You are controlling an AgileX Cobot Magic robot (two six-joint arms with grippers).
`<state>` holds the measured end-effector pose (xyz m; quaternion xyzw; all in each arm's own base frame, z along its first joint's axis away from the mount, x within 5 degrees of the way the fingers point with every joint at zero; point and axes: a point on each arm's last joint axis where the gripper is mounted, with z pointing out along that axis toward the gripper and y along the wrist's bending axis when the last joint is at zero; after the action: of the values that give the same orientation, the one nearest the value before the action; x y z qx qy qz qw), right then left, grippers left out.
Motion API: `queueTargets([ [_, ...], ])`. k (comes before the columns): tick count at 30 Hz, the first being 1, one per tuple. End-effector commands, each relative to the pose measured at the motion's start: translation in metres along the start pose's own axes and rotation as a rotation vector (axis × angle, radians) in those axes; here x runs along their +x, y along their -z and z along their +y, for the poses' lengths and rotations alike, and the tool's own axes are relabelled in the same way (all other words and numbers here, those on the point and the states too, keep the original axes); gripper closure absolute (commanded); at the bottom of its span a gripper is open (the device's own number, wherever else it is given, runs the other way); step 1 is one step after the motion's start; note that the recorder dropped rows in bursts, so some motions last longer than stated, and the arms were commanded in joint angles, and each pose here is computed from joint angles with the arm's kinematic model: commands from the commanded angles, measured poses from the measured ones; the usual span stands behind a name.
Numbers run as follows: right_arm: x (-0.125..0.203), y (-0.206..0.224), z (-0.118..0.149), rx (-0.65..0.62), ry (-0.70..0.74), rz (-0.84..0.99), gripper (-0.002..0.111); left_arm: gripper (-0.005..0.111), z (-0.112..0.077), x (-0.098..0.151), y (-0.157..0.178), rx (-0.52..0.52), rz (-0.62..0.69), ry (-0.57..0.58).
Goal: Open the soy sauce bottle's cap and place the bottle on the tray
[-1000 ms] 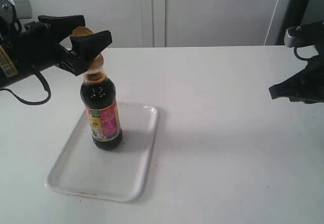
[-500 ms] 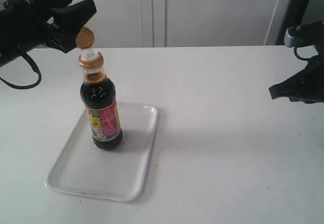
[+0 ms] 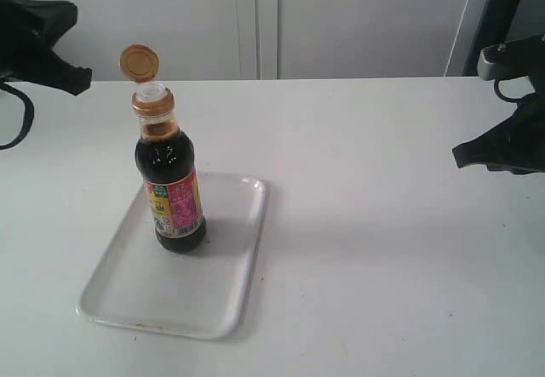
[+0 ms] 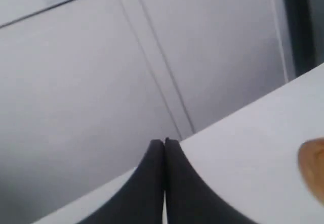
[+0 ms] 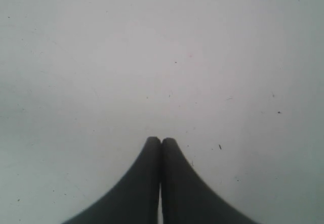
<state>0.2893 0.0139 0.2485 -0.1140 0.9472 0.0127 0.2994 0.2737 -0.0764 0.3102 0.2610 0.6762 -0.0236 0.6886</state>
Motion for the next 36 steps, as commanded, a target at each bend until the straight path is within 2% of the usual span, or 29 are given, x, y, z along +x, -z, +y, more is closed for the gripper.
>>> queueTargets([
  [1,0.000,-0.001,-0.001,0.004,0.030,-0.009,0.108,0.107,0.009,0.006,0.010,-0.075,0.185,0.027],
  [8,-0.001,0.002,-0.003,0.011,0.064,0.022,0.108,0.107,0.017,0.008,0.020,-0.086,0.467,0.036],
  [18,0.003,0.014,-0.003,-0.016,0.094,0.204,0.108,0.107,0.019,0.002,0.051,-0.121,0.617,0.119],
  [26,0.006,0.024,-0.002,-0.009,0.043,0.224,0.108,0.107,0.016,-0.002,0.072,-0.123,0.671,0.173],
  [36,0.005,0.064,0.001,0.033,0.014,0.060,0.108,0.107,0.008,-0.001,0.102,-0.128,0.632,0.201],
])
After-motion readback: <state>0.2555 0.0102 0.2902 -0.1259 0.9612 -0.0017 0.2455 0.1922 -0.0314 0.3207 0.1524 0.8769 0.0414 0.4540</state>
